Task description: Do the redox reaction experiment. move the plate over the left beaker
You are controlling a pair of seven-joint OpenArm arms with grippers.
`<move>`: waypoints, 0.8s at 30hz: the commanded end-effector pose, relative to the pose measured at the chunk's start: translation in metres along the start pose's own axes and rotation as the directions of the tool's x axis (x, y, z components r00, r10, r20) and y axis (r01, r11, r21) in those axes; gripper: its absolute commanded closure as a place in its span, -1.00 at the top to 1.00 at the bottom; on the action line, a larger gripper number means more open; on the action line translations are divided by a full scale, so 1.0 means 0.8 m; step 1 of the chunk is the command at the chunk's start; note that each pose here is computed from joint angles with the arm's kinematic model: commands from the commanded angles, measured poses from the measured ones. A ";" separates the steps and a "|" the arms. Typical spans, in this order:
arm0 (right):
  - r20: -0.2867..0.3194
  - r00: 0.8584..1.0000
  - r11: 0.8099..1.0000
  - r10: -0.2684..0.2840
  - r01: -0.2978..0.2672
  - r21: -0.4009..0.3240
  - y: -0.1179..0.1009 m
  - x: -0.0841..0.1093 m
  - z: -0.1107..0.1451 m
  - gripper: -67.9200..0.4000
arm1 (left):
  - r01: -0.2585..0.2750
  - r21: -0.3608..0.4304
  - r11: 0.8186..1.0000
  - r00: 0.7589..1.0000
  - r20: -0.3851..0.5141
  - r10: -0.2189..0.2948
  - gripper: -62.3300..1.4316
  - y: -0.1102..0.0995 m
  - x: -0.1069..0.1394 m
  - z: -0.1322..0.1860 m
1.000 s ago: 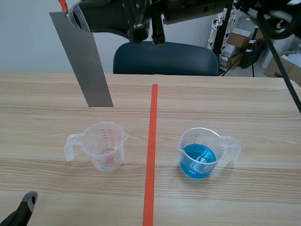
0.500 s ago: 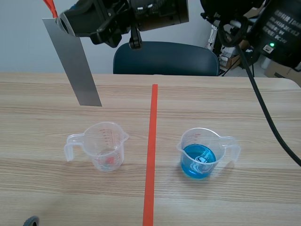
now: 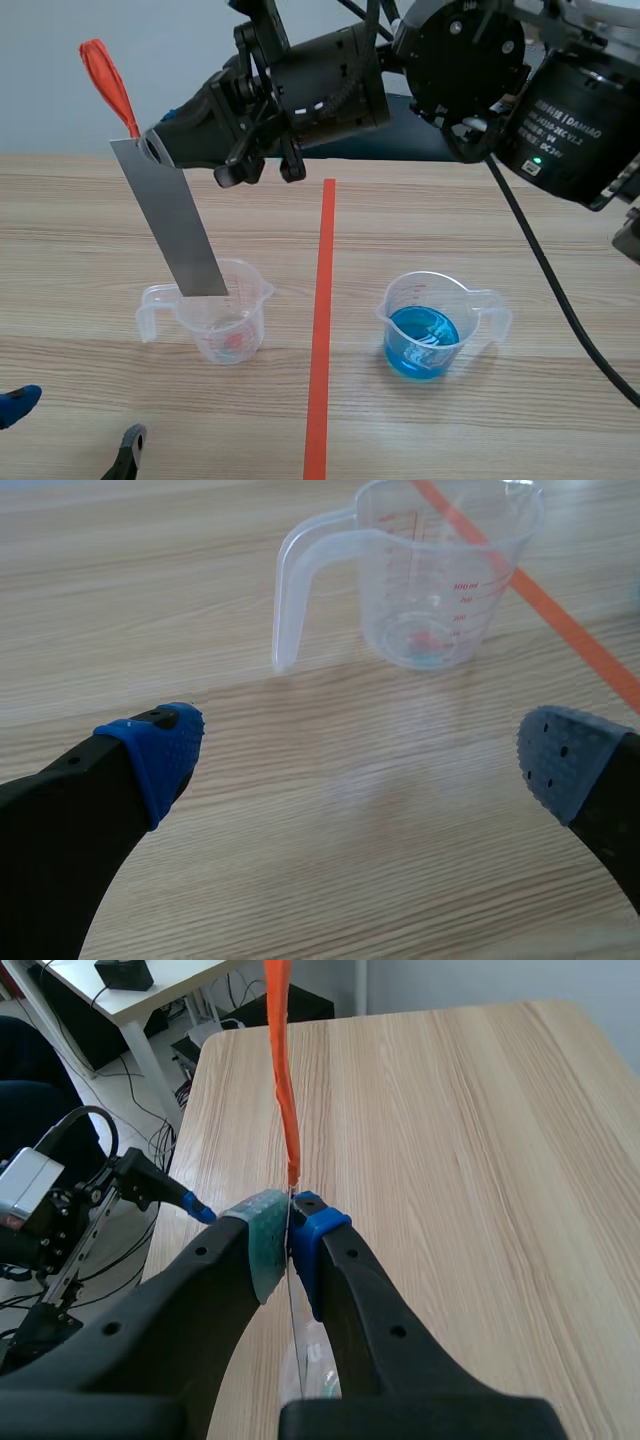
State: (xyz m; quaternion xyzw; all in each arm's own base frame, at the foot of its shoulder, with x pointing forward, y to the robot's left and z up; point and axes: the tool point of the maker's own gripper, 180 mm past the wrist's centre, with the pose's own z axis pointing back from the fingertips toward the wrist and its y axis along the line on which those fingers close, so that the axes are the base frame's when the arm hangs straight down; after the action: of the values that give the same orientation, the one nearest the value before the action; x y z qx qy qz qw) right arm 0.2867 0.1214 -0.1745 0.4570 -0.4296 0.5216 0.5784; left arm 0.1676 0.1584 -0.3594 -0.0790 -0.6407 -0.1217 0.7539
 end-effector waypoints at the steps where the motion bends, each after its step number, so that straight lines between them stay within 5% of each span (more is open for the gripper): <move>1: 0.044 0.998 0.999 0.041 -0.041 0.001 -0.003 0.023 0.010 -0.93 | 0.007 -0.001 1.000 1.000 -0.018 -0.007 1.00 0.004 -0.001 -0.002; 4: 0.067 0.997 0.999 0.041 -0.040 -0.013 -0.007 0.026 0.018 -0.93 | 0.008 -0.001 1.000 0.994 -0.108 -0.008 1.00 0.004 -0.022 0.001; 12: 0.084 0.993 0.995 0.087 -0.083 -0.051 -0.016 0.027 0.027 -0.93 | -0.020 -0.026 0.999 0.998 -0.065 0.018 1.00 0.000 -0.013 -0.004; 18: 0.137 0.983 0.992 0.123 -0.116 -0.057 -0.011 0.043 0.038 -0.93 | -0.058 -0.021 0.998 0.985 0.161 0.061 1.00 0.005 0.019 0.019; 24: 0.149 0.971 0.983 0.185 -0.182 -0.033 0.009 0.058 0.036 -0.93 | -0.098 0.009 0.995 0.979 0.182 0.094 1.00 0.014 -0.001 0.052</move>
State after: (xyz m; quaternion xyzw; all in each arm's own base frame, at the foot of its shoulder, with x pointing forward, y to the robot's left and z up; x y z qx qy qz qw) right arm 0.2850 0.1002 -0.1421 0.4431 -0.5019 0.5280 0.5225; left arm 0.1287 0.1782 -0.3624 -0.1128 -0.6886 -0.0714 0.7127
